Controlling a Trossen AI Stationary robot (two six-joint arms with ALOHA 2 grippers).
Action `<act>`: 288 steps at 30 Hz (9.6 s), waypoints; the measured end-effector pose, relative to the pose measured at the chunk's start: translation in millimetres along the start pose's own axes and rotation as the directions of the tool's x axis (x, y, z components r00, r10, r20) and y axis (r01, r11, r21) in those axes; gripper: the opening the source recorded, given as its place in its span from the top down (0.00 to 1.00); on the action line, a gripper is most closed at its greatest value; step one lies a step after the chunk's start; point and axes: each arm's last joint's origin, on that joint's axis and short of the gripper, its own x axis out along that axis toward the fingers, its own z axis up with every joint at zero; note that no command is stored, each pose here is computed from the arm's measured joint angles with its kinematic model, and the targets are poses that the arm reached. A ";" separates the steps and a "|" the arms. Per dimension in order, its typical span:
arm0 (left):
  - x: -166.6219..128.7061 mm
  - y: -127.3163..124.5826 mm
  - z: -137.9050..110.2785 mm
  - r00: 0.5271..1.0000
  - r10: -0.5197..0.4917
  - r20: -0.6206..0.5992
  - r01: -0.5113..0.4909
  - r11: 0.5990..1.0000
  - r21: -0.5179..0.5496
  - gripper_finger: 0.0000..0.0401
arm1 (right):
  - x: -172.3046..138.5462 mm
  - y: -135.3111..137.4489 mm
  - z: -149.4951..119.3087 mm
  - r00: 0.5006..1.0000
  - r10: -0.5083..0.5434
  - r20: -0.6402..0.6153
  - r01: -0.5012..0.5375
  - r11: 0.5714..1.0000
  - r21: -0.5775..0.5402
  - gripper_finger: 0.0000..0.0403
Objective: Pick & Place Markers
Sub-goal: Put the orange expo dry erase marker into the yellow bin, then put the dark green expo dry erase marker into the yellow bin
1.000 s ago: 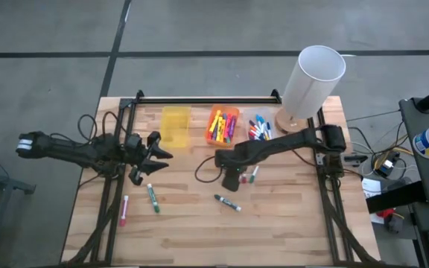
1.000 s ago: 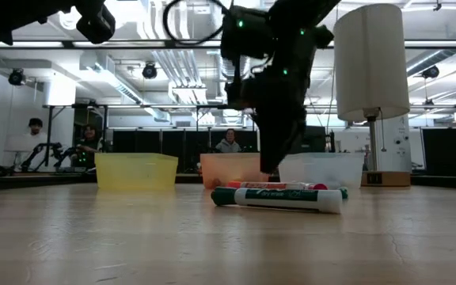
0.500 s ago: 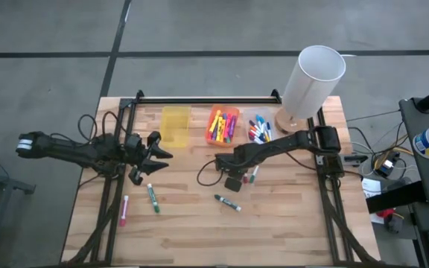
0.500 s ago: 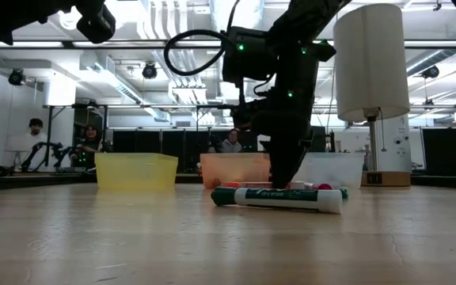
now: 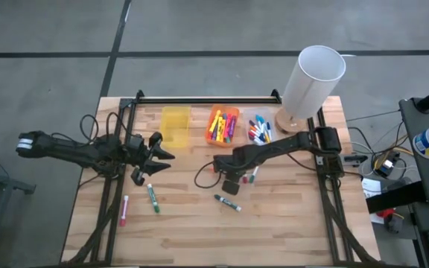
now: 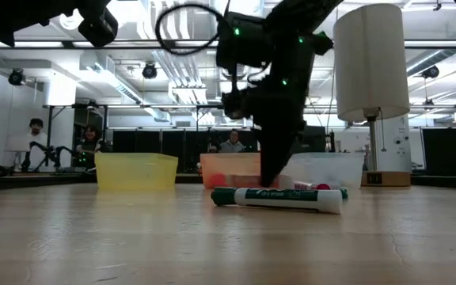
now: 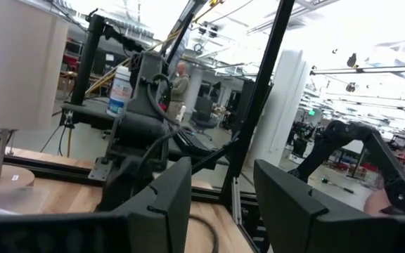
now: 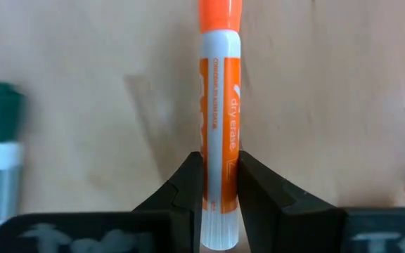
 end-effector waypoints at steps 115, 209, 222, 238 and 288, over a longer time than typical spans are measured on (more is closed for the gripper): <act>12.5 67.6 5.0 0.366 0.930 0.023 -0.893 0.345 0.288 0.83 | -166.7 32.2 36.9 0.692 0.048 0.720 0.070 0.989 -0.133 0.37; 52.1 55.0 6.5 0.818 0.479 -0.319 -0.479 0.874 0.083 0.65 | -63.8 53.5 -23.4 0.925 0.128 0.358 -0.058 0.978 -0.199 0.42; 37.9 3.7 -11.5 0.982 0.164 -0.093 -0.159 0.986 0.059 0.65 | -41.8 76.2 -45.0 0.946 0.134 0.296 -0.092 0.984 -0.151 0.42; 36.2 0.3 -15.5 0.986 0.140 -0.092 -0.134 0.989 0.069 0.65 | -7.1 77.6 -85.4 0.948 0.156 0.278 -0.155 0.988 -0.023 0.42; 36.0 2.3 -20.8 0.978 0.160 -0.133 -0.144 0.982 0.119 0.65 | -41.2 98.1 -43.1 0.869 0.031 0.493 0.056 0.985 -0.160 0.87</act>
